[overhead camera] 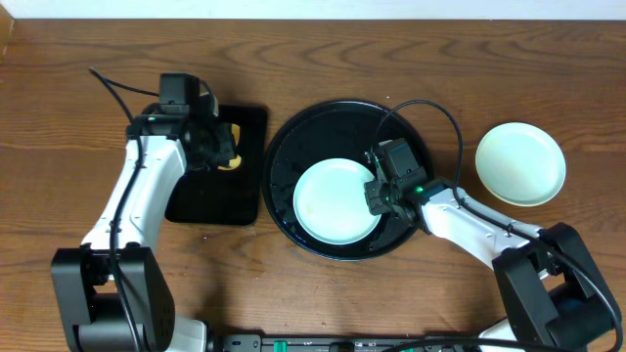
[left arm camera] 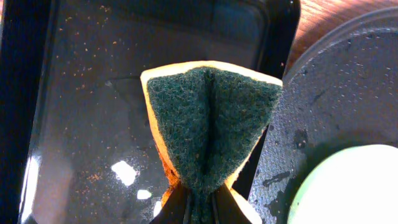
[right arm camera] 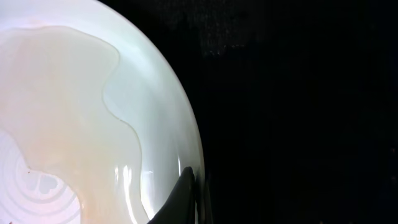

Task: Clean dirty plates on tray and stack at the side
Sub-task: 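Return the sponge to the black tray and release it with left gripper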

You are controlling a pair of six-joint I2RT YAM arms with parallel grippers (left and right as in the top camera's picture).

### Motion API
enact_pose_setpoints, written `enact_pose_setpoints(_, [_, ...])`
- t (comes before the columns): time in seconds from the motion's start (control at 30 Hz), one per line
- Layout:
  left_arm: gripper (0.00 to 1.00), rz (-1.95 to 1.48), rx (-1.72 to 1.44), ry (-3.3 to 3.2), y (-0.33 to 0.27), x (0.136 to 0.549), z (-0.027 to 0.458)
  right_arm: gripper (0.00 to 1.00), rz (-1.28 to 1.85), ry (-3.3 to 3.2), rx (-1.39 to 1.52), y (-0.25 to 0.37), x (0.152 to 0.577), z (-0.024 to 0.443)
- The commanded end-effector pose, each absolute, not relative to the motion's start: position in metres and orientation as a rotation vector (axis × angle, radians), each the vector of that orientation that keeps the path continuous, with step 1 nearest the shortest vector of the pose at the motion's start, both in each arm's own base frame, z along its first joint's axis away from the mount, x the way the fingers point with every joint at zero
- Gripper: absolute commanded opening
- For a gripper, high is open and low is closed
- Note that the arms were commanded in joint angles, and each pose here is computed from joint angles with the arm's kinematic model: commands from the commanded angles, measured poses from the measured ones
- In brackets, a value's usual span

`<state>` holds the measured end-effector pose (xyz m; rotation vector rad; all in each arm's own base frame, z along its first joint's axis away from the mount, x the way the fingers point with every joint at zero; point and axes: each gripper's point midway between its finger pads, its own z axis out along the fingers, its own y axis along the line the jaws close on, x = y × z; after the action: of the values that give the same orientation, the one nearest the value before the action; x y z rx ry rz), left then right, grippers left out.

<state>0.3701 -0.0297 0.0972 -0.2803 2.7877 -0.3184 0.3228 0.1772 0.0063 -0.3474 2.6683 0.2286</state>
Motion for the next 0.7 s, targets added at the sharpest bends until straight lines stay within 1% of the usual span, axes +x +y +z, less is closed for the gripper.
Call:
enact_pose_setpoints(0.0, [0.07,-0.443,-0.209,2.777,-0.031,0.369,0.099,0.01,0.131,2.633,-0.343,0.163,0.330,0.015])
enact_pose_setpoints(0.07, [0.07,-0.537,-0.164,2.757,-0.033,0.371,0.100,0.01,0.099,2.572,-0.388,0.162,0.337,0.032])
enact_pose_setpoints(0.17, [0.07,-0.568,-0.201,2.769,-0.026,0.372,0.091,0.01,0.048,2.516,-0.410,0.157,0.343,0.048])
enact_pose_setpoints(0.4, [0.07,-0.607,-0.299,2.900,-0.017,0.367,0.036,0.01,0.014,2.442,-0.456,0.154,0.349,0.070])
enact_pose_setpoints(0.53, [0.07,-0.763,-0.257,2.940,-0.031,0.361,0.013,0.01,-0.100,2.372,-0.526,0.145,0.357,0.083])
enact_pose_setpoints(0.67, [0.07,-0.780,-0.299,2.989,-0.029,0.355,-0.008,0.01,-0.049,2.374,-0.559,0.152,0.353,0.084])
